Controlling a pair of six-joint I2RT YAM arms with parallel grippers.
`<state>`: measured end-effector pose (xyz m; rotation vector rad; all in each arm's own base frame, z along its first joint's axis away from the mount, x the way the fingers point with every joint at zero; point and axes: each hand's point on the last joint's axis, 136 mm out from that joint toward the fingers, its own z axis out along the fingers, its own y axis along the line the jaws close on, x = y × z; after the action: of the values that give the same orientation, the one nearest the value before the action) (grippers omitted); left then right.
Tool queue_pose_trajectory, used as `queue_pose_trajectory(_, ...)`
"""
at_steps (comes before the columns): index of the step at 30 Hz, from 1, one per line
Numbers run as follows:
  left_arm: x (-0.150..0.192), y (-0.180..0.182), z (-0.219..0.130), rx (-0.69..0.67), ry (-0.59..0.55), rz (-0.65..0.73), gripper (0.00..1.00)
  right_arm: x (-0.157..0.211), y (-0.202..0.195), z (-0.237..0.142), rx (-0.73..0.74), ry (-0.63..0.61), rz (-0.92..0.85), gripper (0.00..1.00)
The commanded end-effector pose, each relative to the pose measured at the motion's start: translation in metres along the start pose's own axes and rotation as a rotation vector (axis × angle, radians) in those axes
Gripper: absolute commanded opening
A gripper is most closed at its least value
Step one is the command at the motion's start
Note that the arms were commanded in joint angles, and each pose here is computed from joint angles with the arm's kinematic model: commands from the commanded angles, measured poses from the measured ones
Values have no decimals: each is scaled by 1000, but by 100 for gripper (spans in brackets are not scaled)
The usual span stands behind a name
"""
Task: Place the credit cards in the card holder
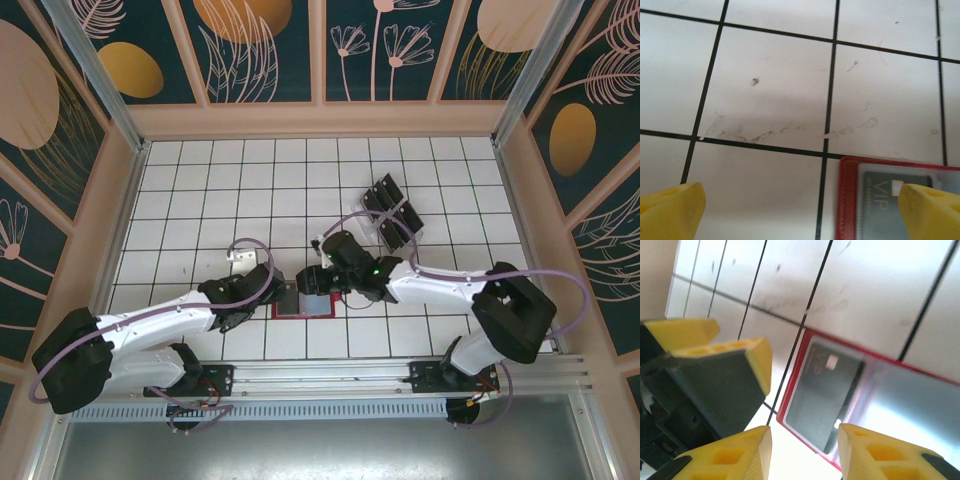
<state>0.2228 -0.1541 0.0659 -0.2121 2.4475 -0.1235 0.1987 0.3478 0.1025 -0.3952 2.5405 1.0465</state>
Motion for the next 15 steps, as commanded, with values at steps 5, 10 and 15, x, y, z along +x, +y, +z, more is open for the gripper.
queue_pose_trajectory(5, -7, -35, -4, 137, 4, 33, 98, 0, -46, -18, 141, -37, 1, 42)
queue_pose_trajectory(10, 1, -40, 3, 136, 26, 44, 98, 3, -48, -9, 144, -9, -16, 43)
queue_pose_trajectory(15, 10, -40, 8, 138, 38, 41, 98, 7, -53, 5, 179, 29, -46, 43)
